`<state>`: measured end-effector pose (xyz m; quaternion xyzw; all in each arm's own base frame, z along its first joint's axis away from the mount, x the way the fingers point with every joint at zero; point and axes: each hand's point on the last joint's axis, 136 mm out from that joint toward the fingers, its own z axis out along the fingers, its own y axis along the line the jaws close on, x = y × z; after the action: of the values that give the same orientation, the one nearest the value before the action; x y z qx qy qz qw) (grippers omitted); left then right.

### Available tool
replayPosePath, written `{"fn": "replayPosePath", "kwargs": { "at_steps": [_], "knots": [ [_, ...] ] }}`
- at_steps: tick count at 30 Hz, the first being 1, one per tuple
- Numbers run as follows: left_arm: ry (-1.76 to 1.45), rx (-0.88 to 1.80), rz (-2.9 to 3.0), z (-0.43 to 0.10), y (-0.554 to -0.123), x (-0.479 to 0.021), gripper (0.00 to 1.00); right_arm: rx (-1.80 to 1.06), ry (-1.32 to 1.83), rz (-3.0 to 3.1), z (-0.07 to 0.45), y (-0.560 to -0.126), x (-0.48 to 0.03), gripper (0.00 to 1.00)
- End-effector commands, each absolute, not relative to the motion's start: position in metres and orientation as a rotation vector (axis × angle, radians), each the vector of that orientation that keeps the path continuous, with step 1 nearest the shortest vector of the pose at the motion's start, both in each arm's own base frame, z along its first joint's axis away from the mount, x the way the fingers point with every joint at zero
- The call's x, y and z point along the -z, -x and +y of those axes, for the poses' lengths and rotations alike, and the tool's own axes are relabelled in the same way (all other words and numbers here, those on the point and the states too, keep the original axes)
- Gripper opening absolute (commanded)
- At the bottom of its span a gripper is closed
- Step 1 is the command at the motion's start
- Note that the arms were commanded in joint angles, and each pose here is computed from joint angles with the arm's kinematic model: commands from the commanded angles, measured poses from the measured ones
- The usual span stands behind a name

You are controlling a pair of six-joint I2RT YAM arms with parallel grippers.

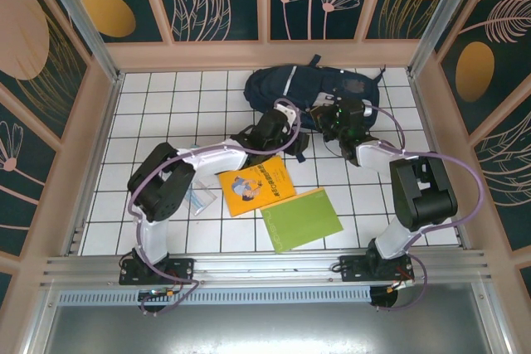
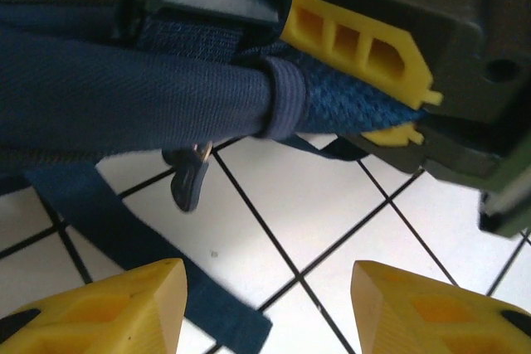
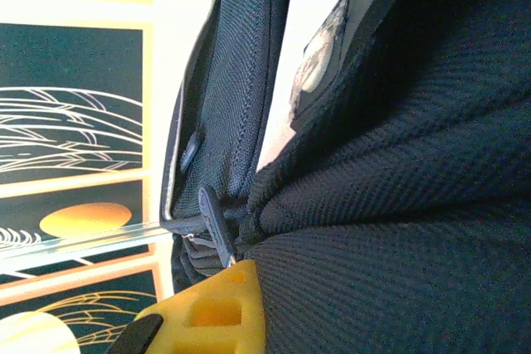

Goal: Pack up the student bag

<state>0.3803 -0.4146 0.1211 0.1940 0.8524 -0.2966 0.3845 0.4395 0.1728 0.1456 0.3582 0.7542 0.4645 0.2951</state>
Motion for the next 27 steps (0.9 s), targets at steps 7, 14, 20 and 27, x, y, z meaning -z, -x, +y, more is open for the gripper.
{"fn": "replayPosePath", "kwargs": {
  "at_steps": [7, 14, 20, 27],
  "knots": [
    [-0.446, 0.683, 2.052, -0.430, -0.426, -0.128, 0.51, -1.398, -0.811, 1.906, 0.187, -0.425, -0.207, 0.00],
    [-0.418, 0.651, 2.053, -0.418, -0.437, -0.136, 0.13, -1.306, -0.809, 1.906, 0.177, -0.425, -0.205, 0.00],
    [-0.464, 0.641, 2.163, -0.400, -0.413, -0.124, 0.00, -1.178, -0.792, 1.933, 0.164, -0.432, -0.193, 0.00],
    [-0.534, 0.722, 2.349, -0.366, -0.395, -0.107, 0.00, -0.940, -0.663, 2.020, 0.148, -0.441, -0.184, 0.00]
  ]
}}
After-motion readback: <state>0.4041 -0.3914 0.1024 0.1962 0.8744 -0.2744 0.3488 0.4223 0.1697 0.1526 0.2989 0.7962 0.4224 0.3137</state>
